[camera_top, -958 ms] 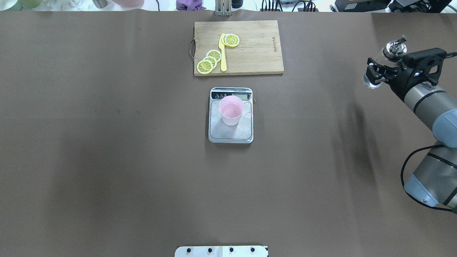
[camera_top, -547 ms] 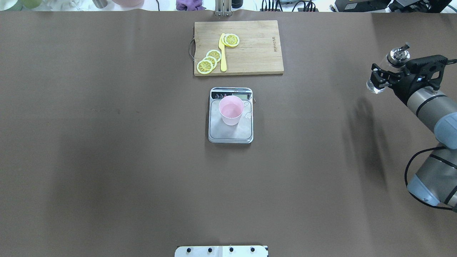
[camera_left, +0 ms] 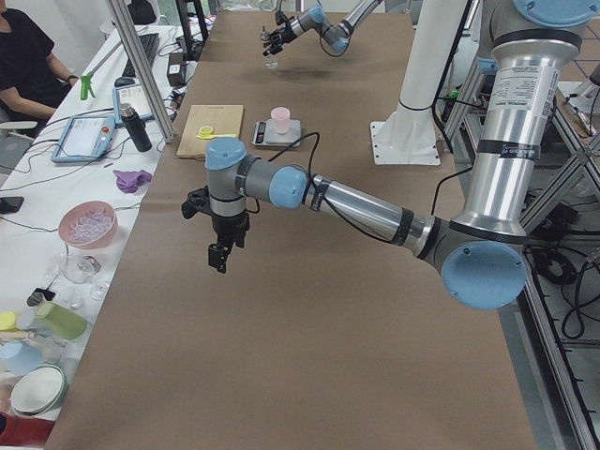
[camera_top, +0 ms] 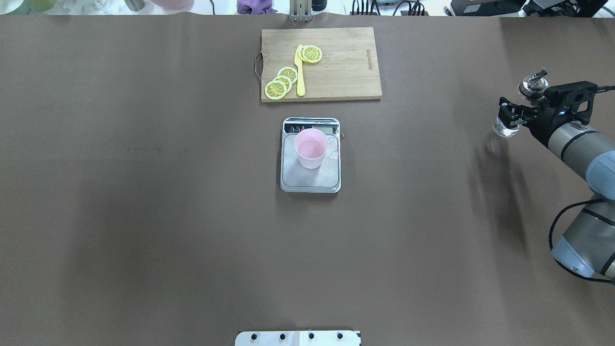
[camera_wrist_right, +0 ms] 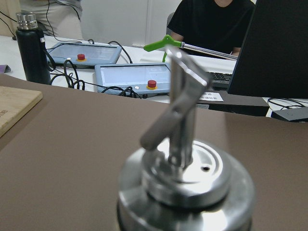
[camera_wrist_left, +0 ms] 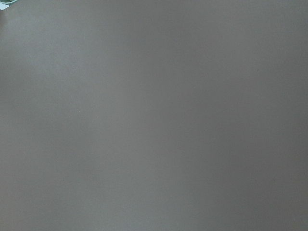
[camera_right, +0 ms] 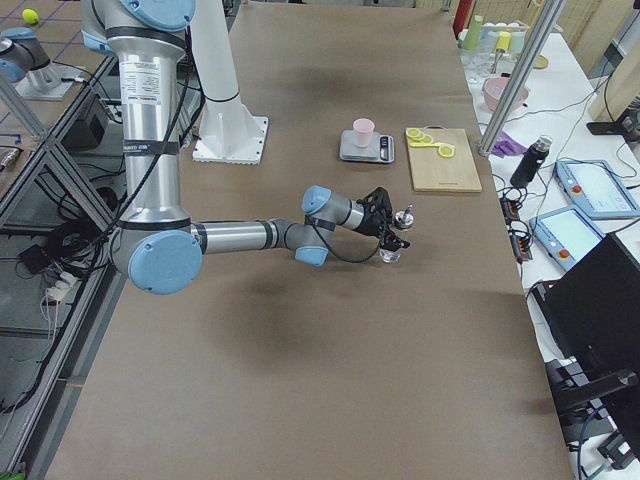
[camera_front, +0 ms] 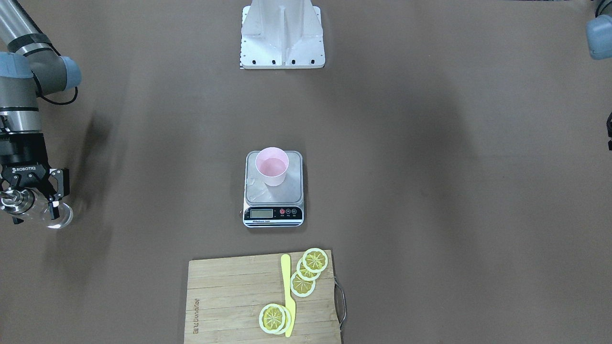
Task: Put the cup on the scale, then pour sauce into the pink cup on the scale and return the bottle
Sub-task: 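Lower the sauce bottle onto the table and open the right gripper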
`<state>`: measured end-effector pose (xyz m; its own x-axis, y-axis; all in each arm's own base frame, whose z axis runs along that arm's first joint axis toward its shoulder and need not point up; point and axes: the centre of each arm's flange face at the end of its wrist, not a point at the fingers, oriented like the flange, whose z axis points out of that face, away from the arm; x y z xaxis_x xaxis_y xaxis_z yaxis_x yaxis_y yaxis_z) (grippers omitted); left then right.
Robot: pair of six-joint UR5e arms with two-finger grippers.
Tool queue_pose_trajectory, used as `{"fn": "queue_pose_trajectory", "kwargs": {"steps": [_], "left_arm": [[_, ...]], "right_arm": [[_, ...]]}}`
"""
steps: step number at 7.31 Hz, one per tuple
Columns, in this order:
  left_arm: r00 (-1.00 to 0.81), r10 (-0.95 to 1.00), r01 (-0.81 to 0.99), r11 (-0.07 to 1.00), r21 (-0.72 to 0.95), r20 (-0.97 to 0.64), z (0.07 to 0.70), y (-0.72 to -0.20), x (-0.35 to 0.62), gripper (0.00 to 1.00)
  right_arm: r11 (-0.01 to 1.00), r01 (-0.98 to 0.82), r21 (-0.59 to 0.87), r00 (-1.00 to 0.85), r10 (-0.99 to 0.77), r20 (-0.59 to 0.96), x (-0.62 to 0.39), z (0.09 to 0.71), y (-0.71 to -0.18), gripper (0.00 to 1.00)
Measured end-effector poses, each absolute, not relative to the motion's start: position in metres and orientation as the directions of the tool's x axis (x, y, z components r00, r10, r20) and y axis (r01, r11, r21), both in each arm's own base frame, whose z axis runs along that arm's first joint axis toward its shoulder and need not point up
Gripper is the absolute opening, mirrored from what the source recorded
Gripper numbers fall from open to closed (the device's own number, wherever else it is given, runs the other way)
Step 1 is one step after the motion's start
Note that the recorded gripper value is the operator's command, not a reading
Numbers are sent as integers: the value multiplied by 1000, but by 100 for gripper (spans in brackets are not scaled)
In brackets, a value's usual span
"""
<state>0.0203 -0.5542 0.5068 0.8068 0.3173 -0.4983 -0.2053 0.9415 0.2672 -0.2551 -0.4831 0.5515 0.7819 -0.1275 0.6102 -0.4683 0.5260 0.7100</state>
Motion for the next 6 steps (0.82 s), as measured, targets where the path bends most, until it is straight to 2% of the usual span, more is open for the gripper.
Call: {"fn": "queue_pose_trajectory", "kwargs": {"steps": [6], "left_arm": [[808,313,-203,943,263,-499,508,-554,20,99]], "right_arm": [[553,-449,702,791,-120,600,-257,570,-482,15]]}}
